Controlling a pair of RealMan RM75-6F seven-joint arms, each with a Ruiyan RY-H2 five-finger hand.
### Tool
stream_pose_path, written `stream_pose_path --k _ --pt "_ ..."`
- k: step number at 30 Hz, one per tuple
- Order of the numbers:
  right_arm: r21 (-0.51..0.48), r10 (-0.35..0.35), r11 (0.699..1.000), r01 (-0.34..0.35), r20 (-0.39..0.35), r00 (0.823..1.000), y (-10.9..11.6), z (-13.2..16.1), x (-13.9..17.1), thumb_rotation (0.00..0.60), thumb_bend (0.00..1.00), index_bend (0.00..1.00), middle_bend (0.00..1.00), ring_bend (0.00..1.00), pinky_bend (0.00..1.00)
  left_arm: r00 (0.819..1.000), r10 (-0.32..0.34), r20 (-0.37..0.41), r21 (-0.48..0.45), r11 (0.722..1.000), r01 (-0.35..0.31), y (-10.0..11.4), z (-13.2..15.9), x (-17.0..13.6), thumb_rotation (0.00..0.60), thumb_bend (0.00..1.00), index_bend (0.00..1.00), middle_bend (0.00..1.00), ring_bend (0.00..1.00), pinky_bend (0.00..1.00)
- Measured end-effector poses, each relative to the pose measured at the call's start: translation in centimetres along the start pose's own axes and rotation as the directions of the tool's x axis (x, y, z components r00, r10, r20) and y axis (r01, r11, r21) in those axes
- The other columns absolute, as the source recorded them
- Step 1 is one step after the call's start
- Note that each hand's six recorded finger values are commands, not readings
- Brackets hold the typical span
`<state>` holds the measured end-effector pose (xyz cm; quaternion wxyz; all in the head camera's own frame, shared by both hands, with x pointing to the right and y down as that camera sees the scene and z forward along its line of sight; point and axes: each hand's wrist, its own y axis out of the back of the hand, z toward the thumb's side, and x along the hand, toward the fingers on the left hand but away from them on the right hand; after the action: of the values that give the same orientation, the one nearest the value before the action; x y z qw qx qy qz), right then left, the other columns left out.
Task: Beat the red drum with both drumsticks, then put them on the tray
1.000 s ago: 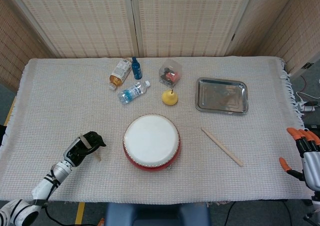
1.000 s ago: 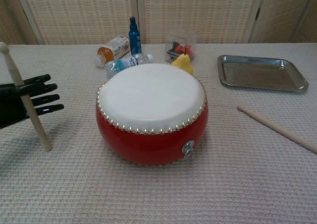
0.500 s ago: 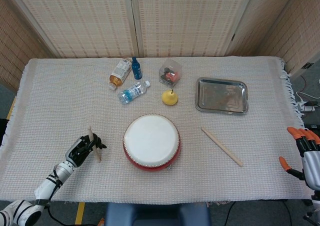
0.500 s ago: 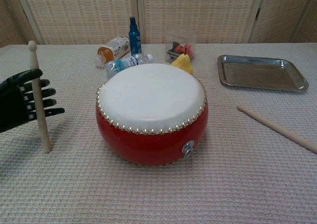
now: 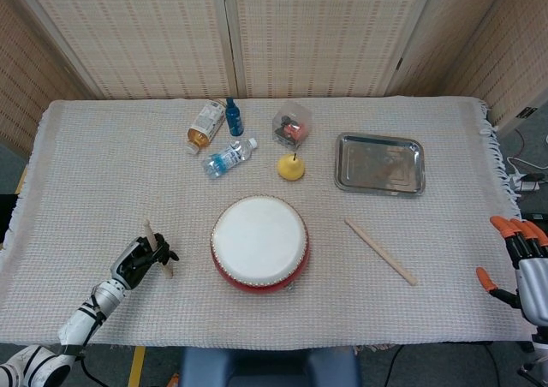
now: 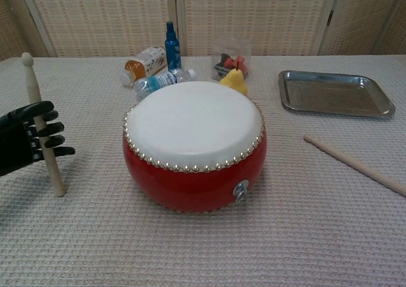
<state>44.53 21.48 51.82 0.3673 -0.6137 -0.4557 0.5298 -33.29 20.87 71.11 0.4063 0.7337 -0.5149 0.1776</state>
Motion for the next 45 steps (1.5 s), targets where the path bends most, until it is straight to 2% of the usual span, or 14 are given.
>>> stream_pose_path --k 5,11,30,45 --pt "-0.001 -0.01 1.0 0.01 0.001 1.0 0.2 0.0 0.1 0.6 0.29 0.11 0.13 0.0 0.1 1.0 -0.002 -0.002 0.034 0.999 0.002 -0.1 -0.2 0.2 0.424 0.23 0.72 0.8 0.72 0.52" --pt "0.001 -0.016 1.0 0.016 0.0 1.0 0.3 0.0 0.1 0.6 0.29 0.11 0.13 0.0 0.1 1.0 0.004 -0.003 0.079 0.997 -0.004 -0.3 -0.6 0.4 0.426 0.23 0.74 0.82 0.75 0.57" --pt "-0.005 -0.017 1.0 0.017 0.002 1.0 0.3 0.0 0.3 0.6 0.29 0.1 0.13 0.0 0.1 0.999 0.032 -0.013 0.236 0.971 -0.028 -0.7 -2.2 0.6 0.434 0.24 0.78 0.85 0.77 0.58" --pt "-0.004 -0.02 1.0 0.02 0.002 1.0 0.3 0.1 0.4 0.6 0.29 0.09 0.13 0.0 0.1 0.999 0.039 -0.029 0.295 0.955 -0.029 -0.7 -4.2 0.5 0.54 0.24 0.81 0.87 0.79 0.61"
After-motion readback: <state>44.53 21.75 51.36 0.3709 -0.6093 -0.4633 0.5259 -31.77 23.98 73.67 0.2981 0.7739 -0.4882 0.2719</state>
